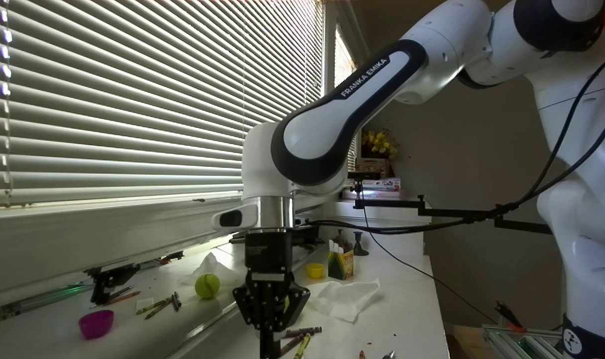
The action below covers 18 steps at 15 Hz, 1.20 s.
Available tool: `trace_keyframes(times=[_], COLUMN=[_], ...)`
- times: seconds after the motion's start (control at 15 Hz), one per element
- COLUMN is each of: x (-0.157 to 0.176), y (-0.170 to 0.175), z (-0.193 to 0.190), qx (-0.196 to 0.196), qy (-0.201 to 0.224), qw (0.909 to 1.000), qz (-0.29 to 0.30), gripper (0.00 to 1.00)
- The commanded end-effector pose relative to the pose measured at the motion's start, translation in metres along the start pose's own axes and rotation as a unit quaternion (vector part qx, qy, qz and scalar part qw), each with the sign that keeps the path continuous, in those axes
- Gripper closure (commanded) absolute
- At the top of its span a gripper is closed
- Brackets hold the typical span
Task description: Remove one shiny object from the pink bowl.
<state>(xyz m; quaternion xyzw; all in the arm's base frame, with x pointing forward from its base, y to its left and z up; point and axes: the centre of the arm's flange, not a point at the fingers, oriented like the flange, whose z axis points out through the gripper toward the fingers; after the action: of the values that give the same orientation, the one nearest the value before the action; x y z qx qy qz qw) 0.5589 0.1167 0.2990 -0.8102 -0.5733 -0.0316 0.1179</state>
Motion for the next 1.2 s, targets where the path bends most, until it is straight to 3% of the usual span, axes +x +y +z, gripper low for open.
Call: trace_keyframes(times=[0.0,0.27,0.47,1.13], x=[-0.010,-0.032,-0.047,-0.051], y=[-0.008,-0.011,-0.007,-0.006], z=[-0.027,-0.036,-0.035,0.018], qx=[0.013,0.052,0.053,0.084], qy=[-0.029,-0.056,-0.053,-0.037], qw=[0.9992,0.9960,0.9955,0.9942], qz=[0.023,0.047,0.059,0.057], gripper=[0.97,0.97,0.97,0.97])
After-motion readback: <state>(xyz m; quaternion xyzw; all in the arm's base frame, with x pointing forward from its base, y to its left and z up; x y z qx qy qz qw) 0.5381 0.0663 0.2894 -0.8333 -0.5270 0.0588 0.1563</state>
